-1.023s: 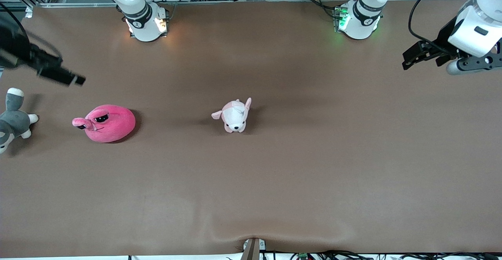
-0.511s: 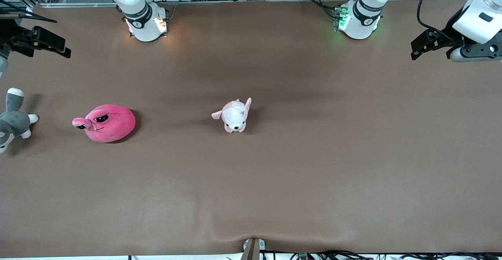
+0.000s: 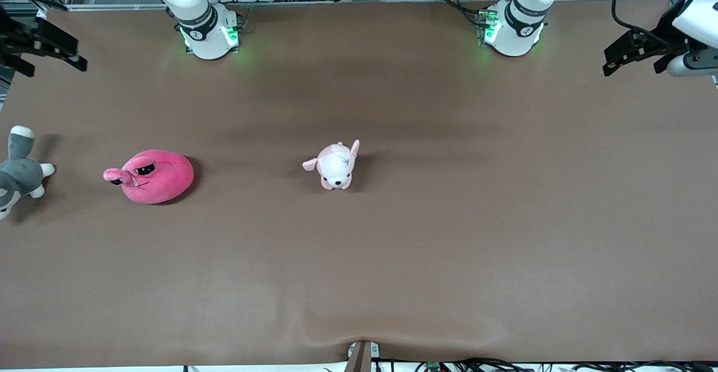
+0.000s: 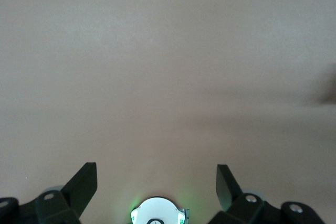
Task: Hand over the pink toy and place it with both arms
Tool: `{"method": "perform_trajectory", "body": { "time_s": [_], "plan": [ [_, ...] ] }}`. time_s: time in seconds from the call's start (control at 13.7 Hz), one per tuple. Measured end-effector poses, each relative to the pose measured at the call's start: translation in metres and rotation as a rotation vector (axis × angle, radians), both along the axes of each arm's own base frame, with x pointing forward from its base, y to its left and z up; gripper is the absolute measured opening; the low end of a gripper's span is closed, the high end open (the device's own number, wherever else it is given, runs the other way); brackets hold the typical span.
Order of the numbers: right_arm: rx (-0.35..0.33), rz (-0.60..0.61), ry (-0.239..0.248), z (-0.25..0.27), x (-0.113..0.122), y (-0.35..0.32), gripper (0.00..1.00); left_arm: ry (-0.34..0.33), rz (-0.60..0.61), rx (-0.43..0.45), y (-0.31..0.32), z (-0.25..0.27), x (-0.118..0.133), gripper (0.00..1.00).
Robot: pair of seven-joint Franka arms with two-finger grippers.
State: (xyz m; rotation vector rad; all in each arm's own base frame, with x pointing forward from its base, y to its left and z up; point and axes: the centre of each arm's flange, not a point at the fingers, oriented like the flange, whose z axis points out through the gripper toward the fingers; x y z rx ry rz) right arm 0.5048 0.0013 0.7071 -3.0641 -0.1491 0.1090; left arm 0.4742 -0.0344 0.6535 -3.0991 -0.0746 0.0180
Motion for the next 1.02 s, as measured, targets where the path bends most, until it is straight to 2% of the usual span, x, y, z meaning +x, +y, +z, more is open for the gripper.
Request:
{"method": "perform_trajectory", "body": {
  "time_s": [0.22,1.02],
  "plan": [
    [-0.012,0.006,-0.015,0.001,0.001,-0.008,1.00,-0.020,0.004,-0.002,0.002,0.012,0.000,1.00],
    [-0.043,0.016,-0.015,0.001,0.001,-0.007,1.00,0.000,0.023,0.025,0.015,0.021,0.003,1.00]
  ]
}}
